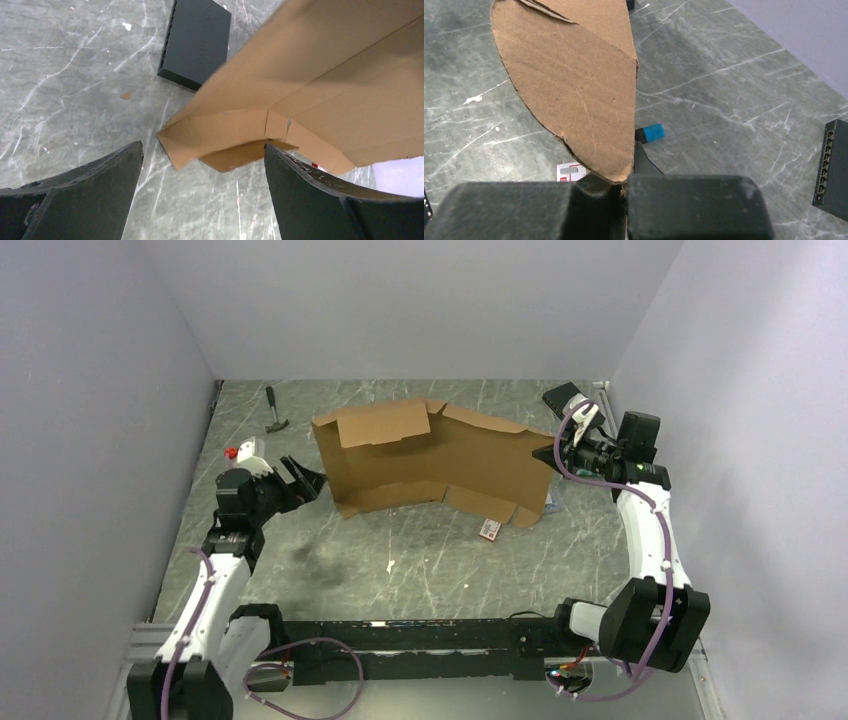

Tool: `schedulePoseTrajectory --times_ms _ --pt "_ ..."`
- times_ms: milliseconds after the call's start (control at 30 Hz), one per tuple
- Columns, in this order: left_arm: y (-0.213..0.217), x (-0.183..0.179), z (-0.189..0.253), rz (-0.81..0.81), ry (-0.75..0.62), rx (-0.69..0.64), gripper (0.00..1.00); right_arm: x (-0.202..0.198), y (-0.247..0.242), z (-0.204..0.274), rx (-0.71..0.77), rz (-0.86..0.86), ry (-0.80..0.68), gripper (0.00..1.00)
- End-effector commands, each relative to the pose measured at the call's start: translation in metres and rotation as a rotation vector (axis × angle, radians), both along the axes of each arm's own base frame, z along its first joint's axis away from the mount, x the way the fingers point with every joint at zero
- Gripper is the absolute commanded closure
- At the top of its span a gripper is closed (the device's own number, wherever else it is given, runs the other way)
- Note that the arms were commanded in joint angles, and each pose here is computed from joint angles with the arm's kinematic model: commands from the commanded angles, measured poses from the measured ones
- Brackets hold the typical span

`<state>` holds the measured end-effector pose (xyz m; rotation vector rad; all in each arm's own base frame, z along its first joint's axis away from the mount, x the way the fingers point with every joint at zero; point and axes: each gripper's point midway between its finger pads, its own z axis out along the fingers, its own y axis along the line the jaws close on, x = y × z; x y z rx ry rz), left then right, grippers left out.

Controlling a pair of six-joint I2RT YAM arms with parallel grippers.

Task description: Fold the paper box

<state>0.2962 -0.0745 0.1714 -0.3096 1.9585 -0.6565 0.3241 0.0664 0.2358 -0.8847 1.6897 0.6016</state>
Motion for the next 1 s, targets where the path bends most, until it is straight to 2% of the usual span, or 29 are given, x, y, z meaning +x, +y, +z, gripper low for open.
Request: schedulePoseTrajectory --times_ms 0,367,533,633,767,967 --pt "-0.007 0.028 0.038 -0.064 -0.234 -0.081 0.05 0.006 -0.002 0.012 -0.006 0.003 -0.039 1.0" --pt "-0.001 0.081 0.038 -0.101 -0.333 0.039 0.21 0.006 -0.001 0.011 0.007 0.012 -0.027 1.0" --pt "-0.006 0.093 0.035 -0.151 -0.32 0.052 0.36 0.006 -0.001 0.011 0.006 0.011 -0.028 1.0" --pt "-0.009 0.092 0.038 -0.168 -0.33 0.049 0.48 0.006 0.0 0.01 0.01 0.015 -0.024 1.0" --pt "-0.013 0.09 0.04 -0.189 -0.338 0.042 0.57 0.005 0.001 0.011 0.015 0.025 -0.024 1.0" --pt "-0.024 0.088 0.045 -0.232 -0.353 0.027 0.76 0.0 0.005 0.013 0.029 0.055 -0.031 1.0"
